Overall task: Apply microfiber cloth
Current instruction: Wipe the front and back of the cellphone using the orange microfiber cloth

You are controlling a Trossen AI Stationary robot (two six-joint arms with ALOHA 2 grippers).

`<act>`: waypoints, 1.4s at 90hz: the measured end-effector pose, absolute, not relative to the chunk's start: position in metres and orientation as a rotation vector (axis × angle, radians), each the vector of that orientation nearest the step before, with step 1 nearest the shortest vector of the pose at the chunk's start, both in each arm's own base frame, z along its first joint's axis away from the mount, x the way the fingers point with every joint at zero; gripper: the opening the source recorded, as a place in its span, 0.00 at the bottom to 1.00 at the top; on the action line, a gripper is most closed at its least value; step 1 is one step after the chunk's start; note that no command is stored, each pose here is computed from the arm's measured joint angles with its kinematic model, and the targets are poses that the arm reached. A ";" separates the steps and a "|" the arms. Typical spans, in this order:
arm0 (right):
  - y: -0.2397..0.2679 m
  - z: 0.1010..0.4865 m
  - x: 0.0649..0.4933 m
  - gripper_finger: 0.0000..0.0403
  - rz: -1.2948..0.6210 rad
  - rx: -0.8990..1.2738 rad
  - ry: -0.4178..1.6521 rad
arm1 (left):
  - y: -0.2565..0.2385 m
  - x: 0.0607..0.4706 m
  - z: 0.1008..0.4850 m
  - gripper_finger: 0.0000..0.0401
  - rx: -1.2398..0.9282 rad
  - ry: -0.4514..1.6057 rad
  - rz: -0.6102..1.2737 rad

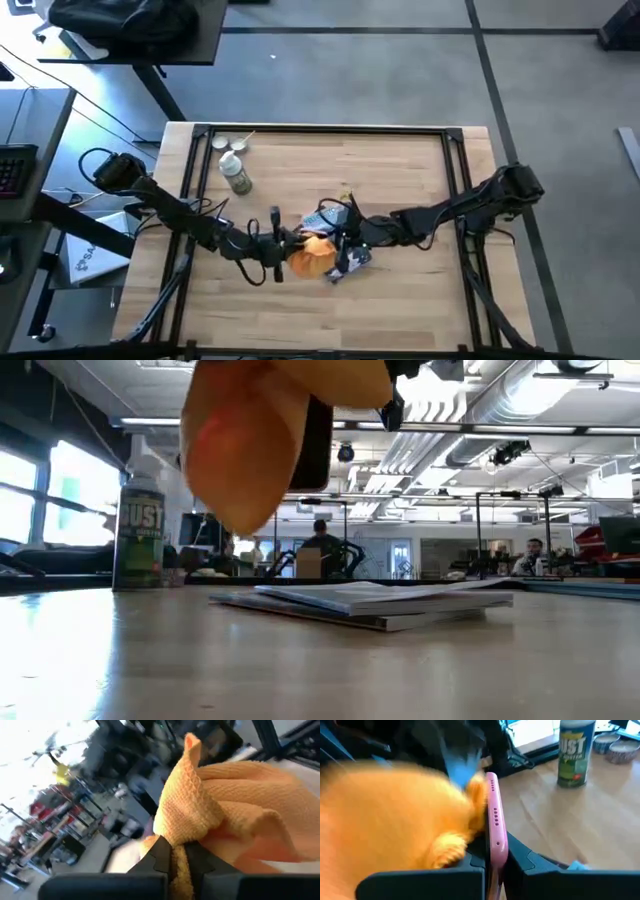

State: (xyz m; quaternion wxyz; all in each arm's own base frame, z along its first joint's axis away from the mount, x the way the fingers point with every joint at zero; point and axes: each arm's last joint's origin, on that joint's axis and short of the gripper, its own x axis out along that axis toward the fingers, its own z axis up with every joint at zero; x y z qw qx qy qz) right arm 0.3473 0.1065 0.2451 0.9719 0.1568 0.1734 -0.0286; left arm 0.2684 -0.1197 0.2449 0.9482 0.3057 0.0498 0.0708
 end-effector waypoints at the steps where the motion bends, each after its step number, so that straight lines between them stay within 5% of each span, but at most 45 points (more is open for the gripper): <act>1: 0.107 0.245 0.347 0.00 -0.055 0.315 0.352 | -0.120 0.268 0.246 0.00 0.624 0.097 0.149; 54: 0.106 0.240 0.346 0.00 -0.076 0.284 0.390 | -0.127 0.284 0.215 0.00 0.676 0.170 0.177; 87: 0.109 0.244 0.346 0.00 -0.085 0.334 0.370 | -0.143 0.254 0.211 0.00 0.759 0.344 0.210; 108: 0.111 0.254 0.345 0.00 -0.042 0.304 0.323 | -0.138 0.226 0.205 0.00 0.608 0.465 0.221; 126: 0.120 0.265 0.342 0.00 -0.020 0.080 0.244 | -0.121 0.214 0.187 0.00 0.249 0.474 0.222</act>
